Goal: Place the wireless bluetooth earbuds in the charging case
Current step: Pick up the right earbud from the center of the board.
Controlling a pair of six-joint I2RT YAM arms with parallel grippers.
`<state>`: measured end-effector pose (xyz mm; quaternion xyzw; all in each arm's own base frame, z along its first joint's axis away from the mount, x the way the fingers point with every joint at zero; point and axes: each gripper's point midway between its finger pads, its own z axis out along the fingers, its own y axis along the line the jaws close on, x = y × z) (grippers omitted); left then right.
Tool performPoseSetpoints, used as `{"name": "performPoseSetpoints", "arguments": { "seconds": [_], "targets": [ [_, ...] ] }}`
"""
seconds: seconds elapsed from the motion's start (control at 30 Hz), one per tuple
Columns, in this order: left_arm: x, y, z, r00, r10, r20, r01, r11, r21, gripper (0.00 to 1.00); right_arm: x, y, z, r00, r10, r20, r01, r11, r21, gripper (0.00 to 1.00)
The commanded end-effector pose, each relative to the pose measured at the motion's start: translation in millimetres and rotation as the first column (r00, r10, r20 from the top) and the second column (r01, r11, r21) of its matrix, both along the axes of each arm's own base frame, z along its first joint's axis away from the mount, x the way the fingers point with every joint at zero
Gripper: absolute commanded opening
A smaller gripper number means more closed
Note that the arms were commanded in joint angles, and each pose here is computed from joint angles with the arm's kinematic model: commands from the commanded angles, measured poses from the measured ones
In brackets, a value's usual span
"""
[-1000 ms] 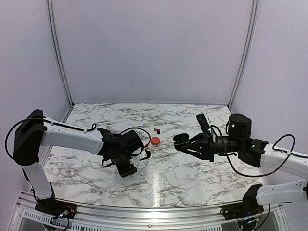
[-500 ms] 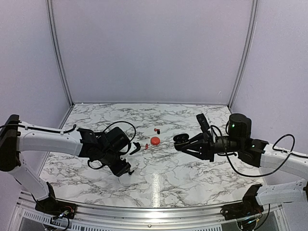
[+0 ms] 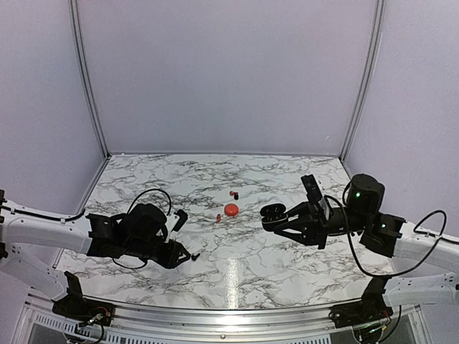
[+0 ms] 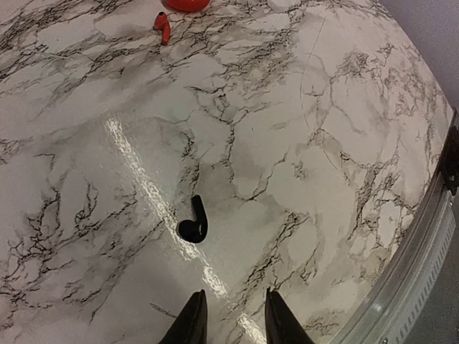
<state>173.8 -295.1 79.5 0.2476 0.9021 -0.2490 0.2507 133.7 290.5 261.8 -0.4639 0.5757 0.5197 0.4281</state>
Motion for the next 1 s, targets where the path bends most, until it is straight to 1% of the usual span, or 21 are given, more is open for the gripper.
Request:
{"name": "performPoseSetpoints", "arguments": {
  "seconds": [0.0,0.17,0.3,0.4,0.63,0.8,0.97],
  "targets": [
    [-1,-15,20,0.997,0.068,-0.034,-0.073,0.978,-0.195,0.28,-11,2,18,0.994,0.003,0.108,-0.008,0.999,0.047,0.0],
    [-8,-19,4,0.995,0.07,-0.069,-0.082,0.977,-0.197,0.21,-20,1,23,0.989,0.011,0.15,-0.021,0.998,0.064,0.0],
    [-11,-26,-3,0.993,0.078,-0.084,-0.093,0.979,-0.184,0.19,-24,-2,29,0.984,-0.003,0.181,-0.012,0.996,0.083,0.0],
    [-9,-27,-8,0.99,0.101,-0.098,-0.117,0.978,-0.174,0.16,-22,-2,28,0.983,-0.018,0.181,0.003,0.997,0.08,0.0],
    [-6,-34,-20,0.989,0.101,-0.108,-0.115,0.984,-0.138,0.13,-20,-1,26,0.985,-0.023,0.174,0.011,0.998,0.07,0.0],
    [3,-36,-31,0.987,0.134,-0.087,-0.141,0.986,-0.091,0.1,-19,-1,25,0.986,-0.026,0.167,0.015,0.998,0.065,0.0],
    [12,-26,-44,0.981,0.181,-0.065,-0.181,0.983,-0.004,0.06,-17,-1,24,0.986,-0.035,0.162,0.025,0.998,0.063,0.0]
  ]
}}
